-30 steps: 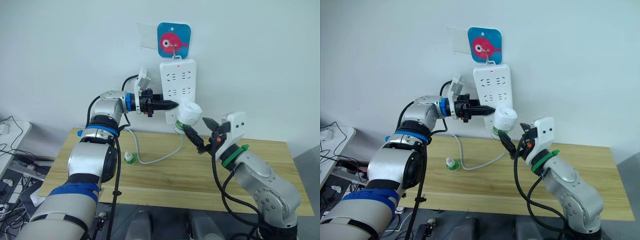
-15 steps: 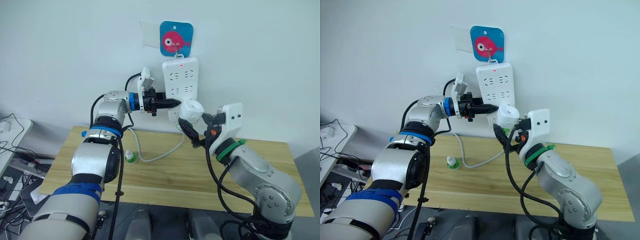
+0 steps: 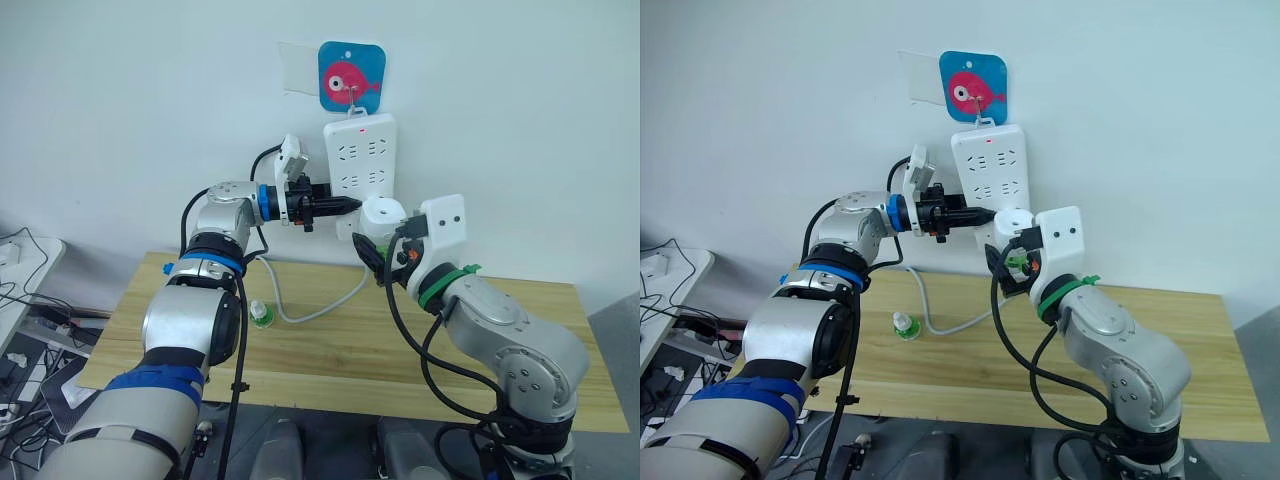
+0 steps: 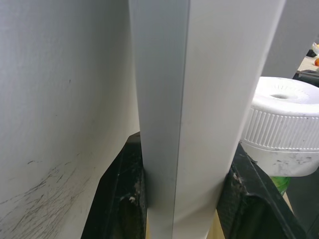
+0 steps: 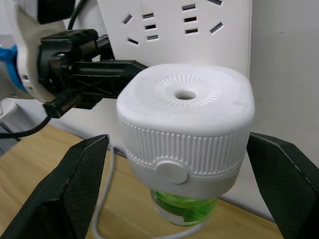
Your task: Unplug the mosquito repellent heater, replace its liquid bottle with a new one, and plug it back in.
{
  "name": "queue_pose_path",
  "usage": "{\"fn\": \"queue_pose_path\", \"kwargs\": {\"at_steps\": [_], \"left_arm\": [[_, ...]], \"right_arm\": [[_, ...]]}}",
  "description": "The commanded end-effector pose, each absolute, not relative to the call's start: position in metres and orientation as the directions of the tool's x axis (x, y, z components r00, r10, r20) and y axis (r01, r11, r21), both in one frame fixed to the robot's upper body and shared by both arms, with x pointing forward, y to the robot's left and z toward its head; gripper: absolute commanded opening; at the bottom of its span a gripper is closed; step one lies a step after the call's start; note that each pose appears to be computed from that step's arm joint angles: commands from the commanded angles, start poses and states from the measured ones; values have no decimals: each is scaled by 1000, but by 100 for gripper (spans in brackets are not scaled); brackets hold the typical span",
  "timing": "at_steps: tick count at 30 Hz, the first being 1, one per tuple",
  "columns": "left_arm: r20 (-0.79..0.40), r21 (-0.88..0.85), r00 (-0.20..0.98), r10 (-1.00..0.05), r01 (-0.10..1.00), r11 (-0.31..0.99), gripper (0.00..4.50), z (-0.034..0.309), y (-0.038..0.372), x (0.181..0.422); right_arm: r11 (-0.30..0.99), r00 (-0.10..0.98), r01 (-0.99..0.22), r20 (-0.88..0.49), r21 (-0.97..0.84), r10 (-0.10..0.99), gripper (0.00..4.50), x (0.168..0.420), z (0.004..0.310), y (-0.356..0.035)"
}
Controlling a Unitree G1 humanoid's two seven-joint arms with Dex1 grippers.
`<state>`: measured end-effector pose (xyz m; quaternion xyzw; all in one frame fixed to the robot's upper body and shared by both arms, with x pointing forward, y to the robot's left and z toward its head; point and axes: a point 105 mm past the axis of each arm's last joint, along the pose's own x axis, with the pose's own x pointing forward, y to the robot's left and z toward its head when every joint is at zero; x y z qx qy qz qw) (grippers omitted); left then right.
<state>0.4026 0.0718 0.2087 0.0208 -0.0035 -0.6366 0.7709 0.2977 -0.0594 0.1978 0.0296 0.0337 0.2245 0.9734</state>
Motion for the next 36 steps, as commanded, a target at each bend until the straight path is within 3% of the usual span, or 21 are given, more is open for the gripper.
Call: {"fn": "queue_pose_path", "kwargs": {"at_steps": [1, 10, 16, 29, 36], "left_arm": [[-3, 82, 195, -981, 977, 195, 131, 220, 67, 404], [5, 88, 199, -980, 976, 198, 131, 221, 64, 405], [2, 93, 205, -979, 974, 205, 131, 221, 63, 405], [3, 138, 336, -942, 933, 333, 131, 219, 71, 419], [9, 139, 339, -941, 931, 337, 131, 219, 70, 420]], "right_arm": [[902, 904, -427, 26, 64, 426, 450, 301, 213, -56], [916, 916, -400, 45, 22, 399, 450, 307, 214, -57], [909, 908, -416, 46, -17, 416, 303, 304, 213, -55], [921, 921, -387, 29, -53, 389, 303, 288, 214, -70], [918, 919, -392, 27, -59, 394, 303, 280, 217, -78]]}}
